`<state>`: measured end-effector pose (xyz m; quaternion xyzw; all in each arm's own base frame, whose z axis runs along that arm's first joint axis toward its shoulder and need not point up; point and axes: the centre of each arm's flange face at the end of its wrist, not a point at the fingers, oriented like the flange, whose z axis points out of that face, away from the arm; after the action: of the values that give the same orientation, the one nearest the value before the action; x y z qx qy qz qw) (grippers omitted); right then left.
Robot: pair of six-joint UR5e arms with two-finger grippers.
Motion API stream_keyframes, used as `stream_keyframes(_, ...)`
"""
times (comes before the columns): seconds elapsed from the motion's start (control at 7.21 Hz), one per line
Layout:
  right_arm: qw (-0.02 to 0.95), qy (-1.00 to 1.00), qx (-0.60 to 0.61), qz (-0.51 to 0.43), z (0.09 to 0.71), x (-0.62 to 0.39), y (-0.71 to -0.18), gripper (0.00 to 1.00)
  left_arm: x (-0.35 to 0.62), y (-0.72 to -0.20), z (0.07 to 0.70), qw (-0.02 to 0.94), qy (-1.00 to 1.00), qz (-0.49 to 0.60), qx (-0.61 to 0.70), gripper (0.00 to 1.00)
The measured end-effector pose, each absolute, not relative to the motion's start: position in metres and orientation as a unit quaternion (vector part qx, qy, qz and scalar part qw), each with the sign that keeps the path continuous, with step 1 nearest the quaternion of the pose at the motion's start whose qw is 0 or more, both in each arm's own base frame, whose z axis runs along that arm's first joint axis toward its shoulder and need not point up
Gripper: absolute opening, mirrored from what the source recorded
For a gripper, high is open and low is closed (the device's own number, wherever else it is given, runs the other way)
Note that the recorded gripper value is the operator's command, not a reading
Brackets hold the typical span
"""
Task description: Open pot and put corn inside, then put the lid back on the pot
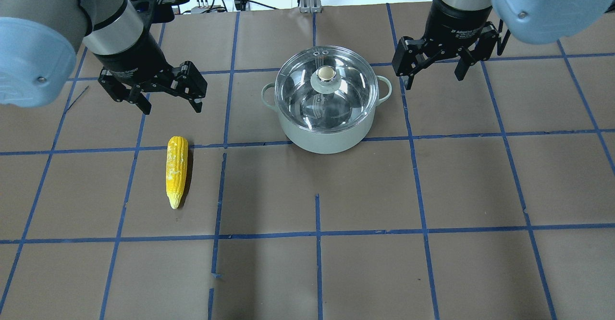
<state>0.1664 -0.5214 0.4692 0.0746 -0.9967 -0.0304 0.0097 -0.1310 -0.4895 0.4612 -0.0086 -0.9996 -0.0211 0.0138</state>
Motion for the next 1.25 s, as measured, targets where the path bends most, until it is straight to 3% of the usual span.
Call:
stream_keyframes(0.83, 0.009, -0.997, 0.073, -0.030, 0.469, 0.164, -0.525, 1.00, -0.129, -0.490, 0.460, 0.013, -1.000, -0.025, -0.005, 1.00)
stream_keyframes(1.25, -0.004, -0.997, 0.072, -0.023, 0.469, 0.187, -0.574, 0.95, -0.129, -0.492, 0.457, 0.014, -1.000, -0.027, -0.001, 1.00)
